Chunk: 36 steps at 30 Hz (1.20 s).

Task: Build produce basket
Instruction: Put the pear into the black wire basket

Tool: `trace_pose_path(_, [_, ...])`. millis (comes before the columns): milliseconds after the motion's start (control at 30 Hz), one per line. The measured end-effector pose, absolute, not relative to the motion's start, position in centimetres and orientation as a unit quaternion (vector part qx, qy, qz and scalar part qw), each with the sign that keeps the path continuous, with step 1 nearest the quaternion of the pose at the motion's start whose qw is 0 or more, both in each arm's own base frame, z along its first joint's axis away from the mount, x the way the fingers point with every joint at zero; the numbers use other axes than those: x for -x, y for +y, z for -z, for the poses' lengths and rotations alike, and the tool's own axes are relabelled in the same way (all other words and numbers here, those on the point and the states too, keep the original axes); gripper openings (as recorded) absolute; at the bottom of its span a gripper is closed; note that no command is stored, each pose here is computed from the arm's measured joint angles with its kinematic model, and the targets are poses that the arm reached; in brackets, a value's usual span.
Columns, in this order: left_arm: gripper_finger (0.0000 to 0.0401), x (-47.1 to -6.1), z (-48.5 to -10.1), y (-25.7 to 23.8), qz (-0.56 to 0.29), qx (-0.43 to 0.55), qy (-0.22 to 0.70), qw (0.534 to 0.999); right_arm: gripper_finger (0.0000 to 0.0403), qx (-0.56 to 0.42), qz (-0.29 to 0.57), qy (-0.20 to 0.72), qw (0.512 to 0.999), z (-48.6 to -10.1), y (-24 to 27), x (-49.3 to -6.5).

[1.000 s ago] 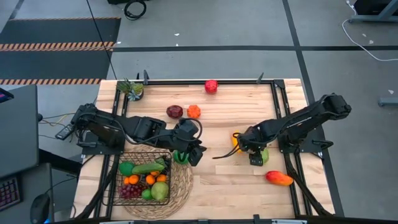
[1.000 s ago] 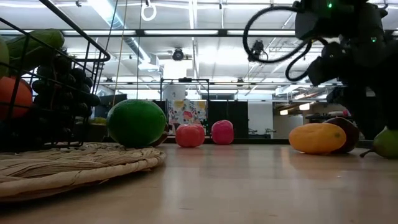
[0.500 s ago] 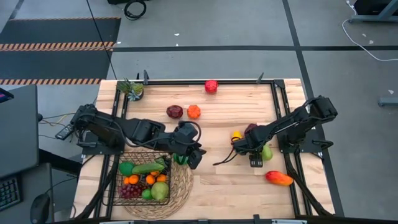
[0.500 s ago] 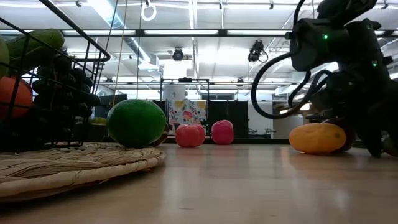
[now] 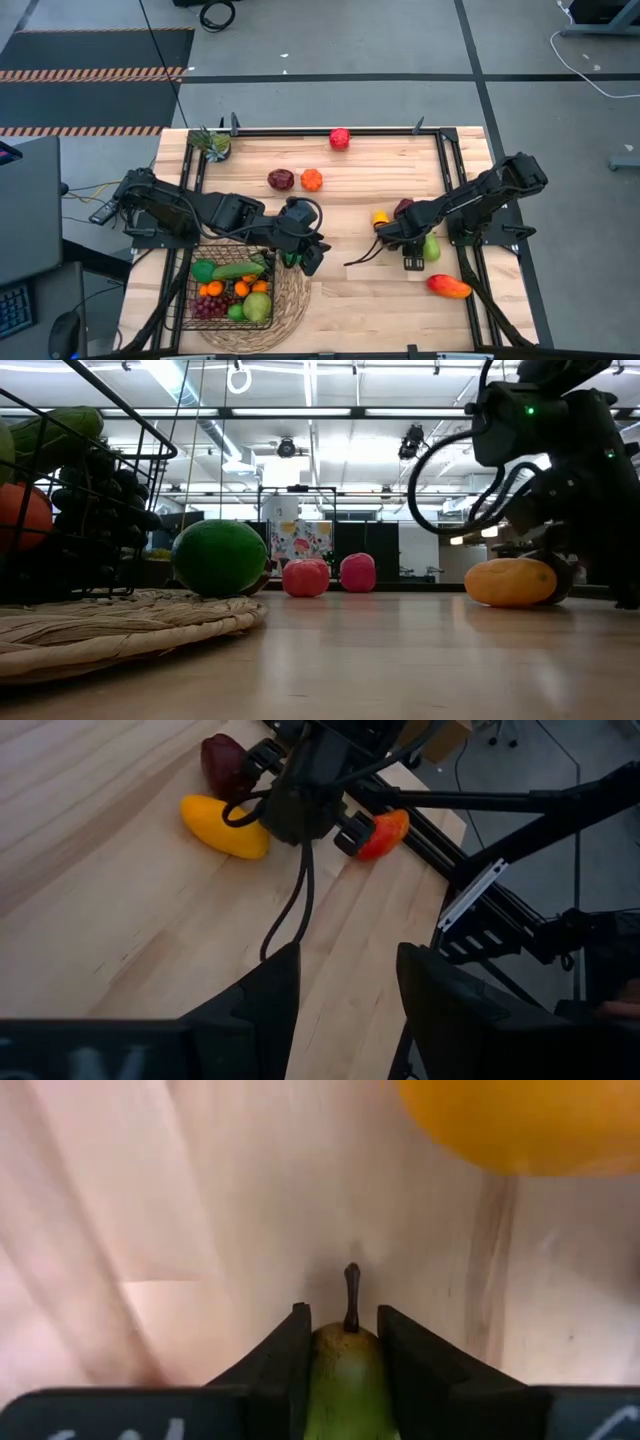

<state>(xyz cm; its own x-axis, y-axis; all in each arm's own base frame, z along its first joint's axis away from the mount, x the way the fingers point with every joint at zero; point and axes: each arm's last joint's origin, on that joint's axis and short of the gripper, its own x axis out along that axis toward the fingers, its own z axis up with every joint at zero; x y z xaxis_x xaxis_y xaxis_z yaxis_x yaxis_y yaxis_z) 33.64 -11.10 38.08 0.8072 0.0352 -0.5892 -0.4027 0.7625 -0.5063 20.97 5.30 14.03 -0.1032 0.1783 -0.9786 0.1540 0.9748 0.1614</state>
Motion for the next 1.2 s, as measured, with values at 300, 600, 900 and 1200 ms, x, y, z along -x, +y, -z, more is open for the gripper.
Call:
trace_pose_path(300, [0.0174,-33.6,-38.1,-11.1,-0.121,0.319,0.286,0.896,0.0105,-0.165,-0.025,0.655,0.737,-19.1,5.6,-22.2])
trace_pose_path(600, [0.0174,-34.1,-38.9,-11.2,-0.105,0.26,0.239,0.929,0.0104,-0.222,-0.068,0.443,0.866,-28.0,6.1,-25.3])
trace_pose_path(900, [0.0174,-34.6,-39.9,-11.3,-0.067,0.187,0.2,0.96,0.0104,-0.218,-0.116,0.335,0.909,-33.4,6.7,-27.2])
trace_pose_path(1200, [0.0174,-34.7,-40.1,-11.3,-0.049,0.111,0.194,0.973,0.0104,-0.233,-0.151,0.261,0.925,-35.8,7.1,-27.9])
